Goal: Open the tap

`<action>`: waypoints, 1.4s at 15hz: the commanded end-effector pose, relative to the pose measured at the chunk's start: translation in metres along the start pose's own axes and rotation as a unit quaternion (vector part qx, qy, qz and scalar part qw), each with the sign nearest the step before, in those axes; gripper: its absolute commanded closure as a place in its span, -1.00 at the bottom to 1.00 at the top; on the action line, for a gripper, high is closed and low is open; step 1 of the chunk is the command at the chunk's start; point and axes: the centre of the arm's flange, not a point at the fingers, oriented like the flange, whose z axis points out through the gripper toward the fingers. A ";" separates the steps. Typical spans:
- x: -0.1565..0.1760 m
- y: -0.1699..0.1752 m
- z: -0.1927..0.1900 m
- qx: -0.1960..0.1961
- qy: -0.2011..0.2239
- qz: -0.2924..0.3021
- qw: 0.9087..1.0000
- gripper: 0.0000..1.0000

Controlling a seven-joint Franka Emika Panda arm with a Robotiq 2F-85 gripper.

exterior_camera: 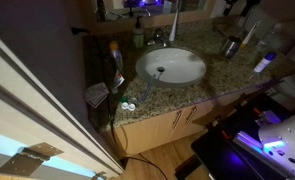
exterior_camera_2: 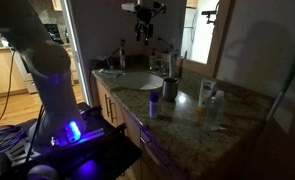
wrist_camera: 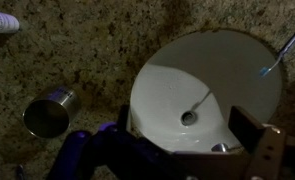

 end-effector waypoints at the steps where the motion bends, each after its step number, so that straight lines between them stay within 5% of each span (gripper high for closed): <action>1: 0.000 0.000 0.000 0.000 0.000 0.000 1.000 -1.00; 4: 0.000 0.000 0.000 0.000 0.000 0.000 1.000 -1.00; 5: 0.017 -0.011 0.016 -0.010 -0.033 -0.023 0.999 -1.00; 12: 0.102 -0.136 0.090 -0.015 -0.053 -0.116 0.992 -1.00; 13: 0.055 -0.111 0.090 -0.020 -0.054 -0.110 0.992 -1.00; 18: 0.063 -0.116 0.092 -0.020 -0.054 -0.108 0.992 -1.00; 19: 0.066 -0.125 0.102 -0.044 -0.049 -0.112 0.991 -1.00; 21: 0.100 -0.143 0.132 -0.064 -0.021 -0.080 0.995 -1.00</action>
